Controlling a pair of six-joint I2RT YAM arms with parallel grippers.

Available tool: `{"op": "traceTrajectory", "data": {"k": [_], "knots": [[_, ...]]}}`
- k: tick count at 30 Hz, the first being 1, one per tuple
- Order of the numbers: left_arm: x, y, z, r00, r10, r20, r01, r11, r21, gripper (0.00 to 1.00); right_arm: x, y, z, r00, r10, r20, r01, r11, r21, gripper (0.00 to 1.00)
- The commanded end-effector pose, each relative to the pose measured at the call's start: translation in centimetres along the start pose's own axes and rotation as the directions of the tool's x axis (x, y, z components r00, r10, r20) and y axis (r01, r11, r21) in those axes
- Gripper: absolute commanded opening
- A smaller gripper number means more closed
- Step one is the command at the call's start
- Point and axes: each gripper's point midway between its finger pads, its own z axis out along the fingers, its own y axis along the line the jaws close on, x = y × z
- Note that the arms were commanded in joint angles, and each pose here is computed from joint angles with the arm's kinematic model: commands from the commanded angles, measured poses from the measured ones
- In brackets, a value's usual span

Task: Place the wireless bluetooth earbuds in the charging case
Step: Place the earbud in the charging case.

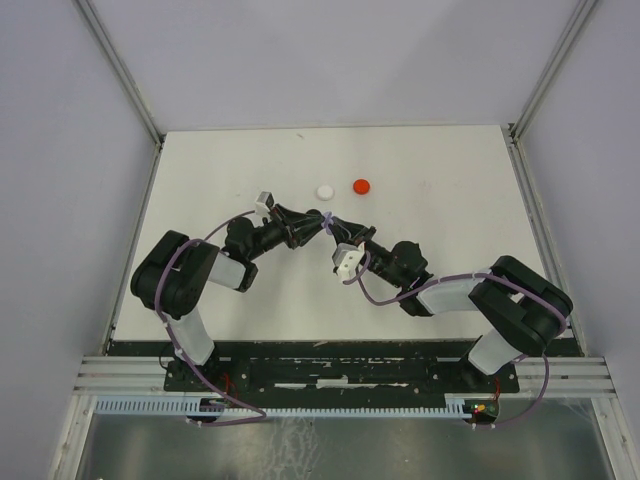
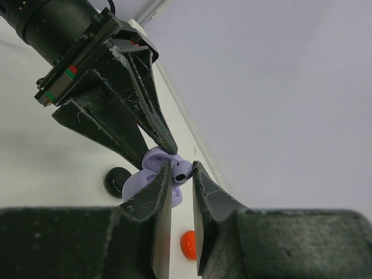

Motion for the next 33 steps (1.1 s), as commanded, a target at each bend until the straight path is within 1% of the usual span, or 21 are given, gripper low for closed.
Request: {"op": "traceTrajectory", "data": {"k": [1, 15, 21, 27, 33], "knots": [[0.64, -3.04, 0.23, 0.998, 0.055, -0.024, -0.053, 0.995, 0.084, 0.03, -0.32, -0.30, 0.00, 1.000, -0.007, 0.010, 0.007, 1.000, 0.018, 0.02], [0.76, -3.44, 0.21, 0.997, 0.066, -0.027, -0.064, 0.994, 0.090, 0.03, 0.17, 0.09, 0.15, 1.000, 0.003, -0.006, -0.003, 1.000, 0.009, 0.02], [0.58, -3.73, 0.51, 0.997, 0.069, -0.024, -0.066, 0.993, 0.096, 0.03, 0.10, -0.10, -0.07, 0.999, 0.036, -0.018, -0.036, 0.999, 0.012, 0.02], [0.38, -3.90, 0.83, 0.997, 0.077, -0.021, -0.075, 0.993, 0.096, 0.03, 0.05, -0.15, -0.24, 0.997, 0.068, -0.041, -0.068, 0.998, -0.001, 0.12], [0.20, -3.94, 1.02, 0.996, 0.087, -0.015, -0.085, 0.992, 0.089, 0.03, -0.11, -0.41, -0.24, 0.995, 0.090, -0.039, -0.089, 0.996, 0.008, 0.22]]}}
